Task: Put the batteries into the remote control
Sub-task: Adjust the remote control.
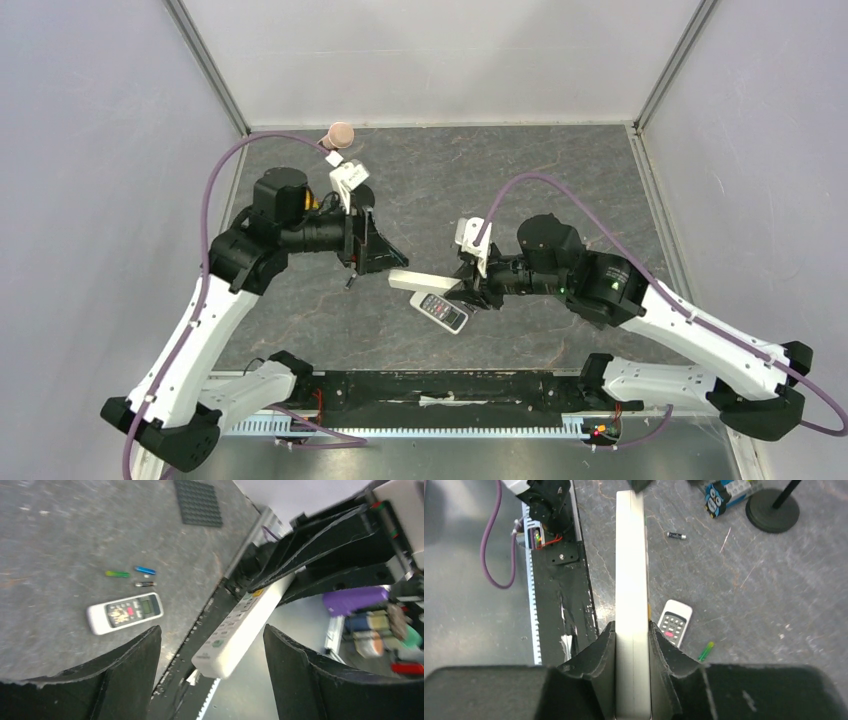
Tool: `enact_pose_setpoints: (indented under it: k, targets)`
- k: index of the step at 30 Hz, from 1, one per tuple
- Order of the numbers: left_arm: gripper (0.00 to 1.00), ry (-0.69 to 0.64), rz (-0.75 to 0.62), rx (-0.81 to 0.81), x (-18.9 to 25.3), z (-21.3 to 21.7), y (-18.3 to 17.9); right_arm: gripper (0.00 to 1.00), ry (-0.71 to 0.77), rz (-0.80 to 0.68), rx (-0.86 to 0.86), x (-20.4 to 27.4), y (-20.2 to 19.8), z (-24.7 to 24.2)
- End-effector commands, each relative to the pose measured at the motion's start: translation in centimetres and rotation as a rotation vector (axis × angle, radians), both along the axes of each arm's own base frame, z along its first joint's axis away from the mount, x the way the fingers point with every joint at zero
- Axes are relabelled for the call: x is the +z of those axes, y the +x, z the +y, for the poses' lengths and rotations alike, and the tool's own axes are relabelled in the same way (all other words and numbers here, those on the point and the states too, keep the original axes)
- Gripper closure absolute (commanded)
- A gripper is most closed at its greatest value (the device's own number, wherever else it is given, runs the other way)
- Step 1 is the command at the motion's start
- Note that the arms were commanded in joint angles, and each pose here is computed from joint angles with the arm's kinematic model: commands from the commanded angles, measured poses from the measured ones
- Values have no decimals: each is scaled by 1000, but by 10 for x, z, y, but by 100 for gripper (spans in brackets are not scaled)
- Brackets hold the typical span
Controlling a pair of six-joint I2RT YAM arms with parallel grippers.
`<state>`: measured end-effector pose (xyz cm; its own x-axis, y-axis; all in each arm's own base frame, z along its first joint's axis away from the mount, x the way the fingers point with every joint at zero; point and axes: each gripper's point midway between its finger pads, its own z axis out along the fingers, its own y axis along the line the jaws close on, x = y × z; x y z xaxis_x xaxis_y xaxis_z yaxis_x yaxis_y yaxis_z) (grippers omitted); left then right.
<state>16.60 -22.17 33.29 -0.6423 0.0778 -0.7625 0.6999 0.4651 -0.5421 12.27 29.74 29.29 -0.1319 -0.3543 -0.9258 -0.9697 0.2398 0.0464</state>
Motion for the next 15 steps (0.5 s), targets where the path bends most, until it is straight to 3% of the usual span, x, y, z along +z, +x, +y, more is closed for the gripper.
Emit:
enact_pose_setpoints:
  k: [1, 10, 15]
  targets:
    - [20, -132, 21, -261, 11, -20, -30, 100, -12, -218, 177, 41, -5, 4]
    - [23, -224, 116, -370, 11, -29, -42, 100, -88, -286, 310, 46, 3, 28]
    - [32, -276, 115, -433, 12, -29, -52, 100, -72, -320, 367, 51, 0, 34]
